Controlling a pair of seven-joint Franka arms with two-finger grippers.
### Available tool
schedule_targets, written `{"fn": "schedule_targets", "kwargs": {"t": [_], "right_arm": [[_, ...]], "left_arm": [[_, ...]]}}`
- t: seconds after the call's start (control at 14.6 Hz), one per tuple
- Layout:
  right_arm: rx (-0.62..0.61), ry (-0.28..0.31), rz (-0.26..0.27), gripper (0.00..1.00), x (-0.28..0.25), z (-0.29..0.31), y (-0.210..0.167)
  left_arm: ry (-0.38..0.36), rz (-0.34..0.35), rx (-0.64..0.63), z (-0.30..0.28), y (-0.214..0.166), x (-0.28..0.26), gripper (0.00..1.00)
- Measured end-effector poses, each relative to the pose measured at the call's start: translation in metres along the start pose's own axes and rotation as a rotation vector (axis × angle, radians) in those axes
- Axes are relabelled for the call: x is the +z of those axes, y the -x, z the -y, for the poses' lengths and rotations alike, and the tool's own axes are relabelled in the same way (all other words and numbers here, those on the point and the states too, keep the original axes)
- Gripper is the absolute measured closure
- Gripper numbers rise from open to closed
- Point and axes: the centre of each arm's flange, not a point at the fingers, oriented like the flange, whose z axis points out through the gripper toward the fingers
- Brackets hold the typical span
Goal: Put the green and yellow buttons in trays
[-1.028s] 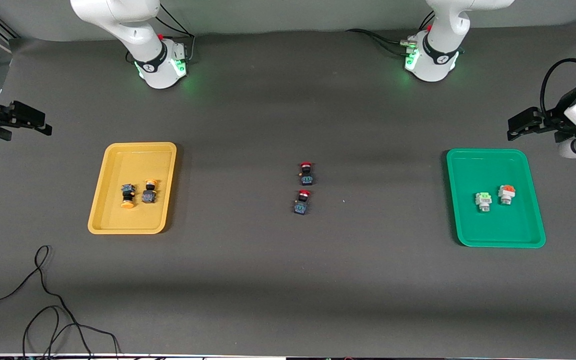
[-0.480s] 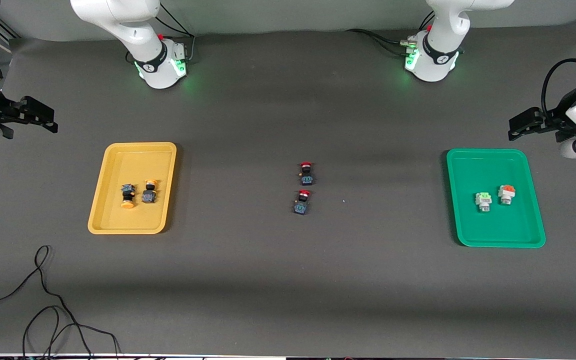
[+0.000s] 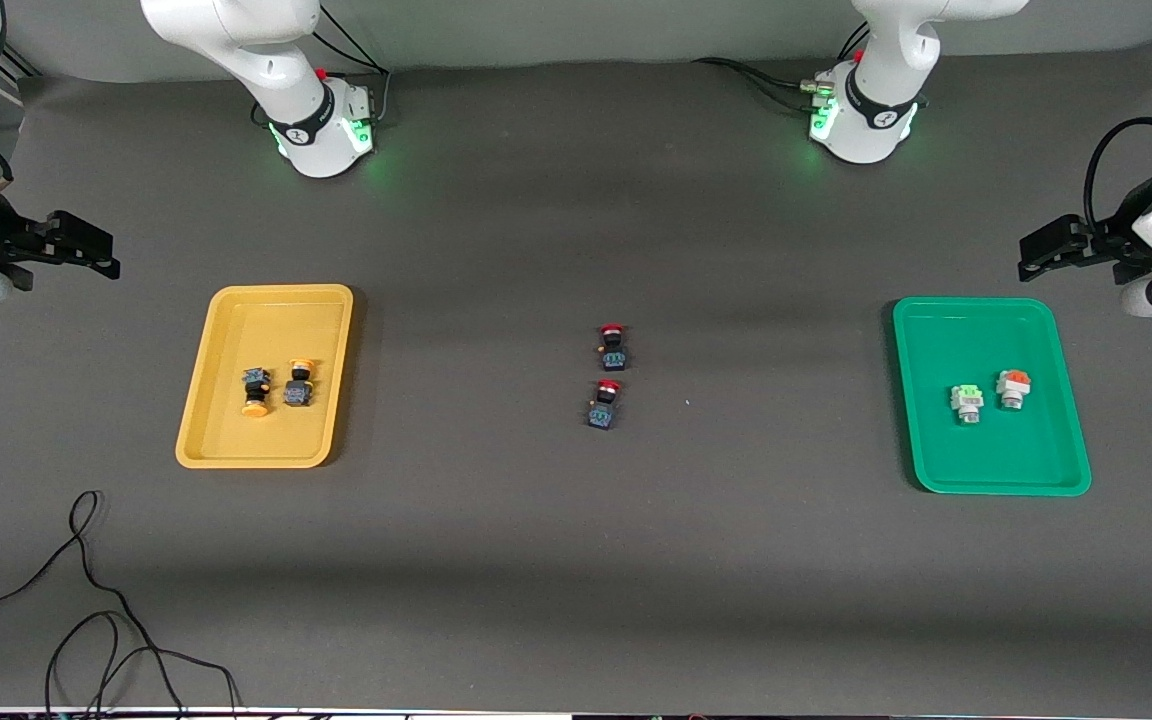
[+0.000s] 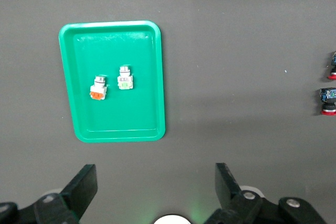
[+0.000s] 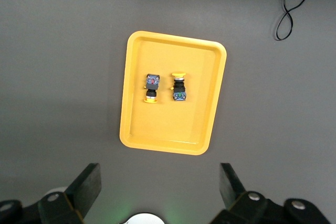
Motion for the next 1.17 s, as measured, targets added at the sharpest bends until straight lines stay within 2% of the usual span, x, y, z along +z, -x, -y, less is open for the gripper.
{"fn": "schedule_targets", "kwargs": {"t": [0.27,1.17], "right_arm": [[0.040,-0.006,0.008,0.00,0.002,-0.022,0.004],[0.030,-0.006,0.018,0.00,0.003,-0.017,0.003]], "left_arm": [[0.000,0.000,0.000,0.000,0.000,0.000,0.00],[0.000,0.000,0.000,0.000,0.000,0.000,0.00]]}}
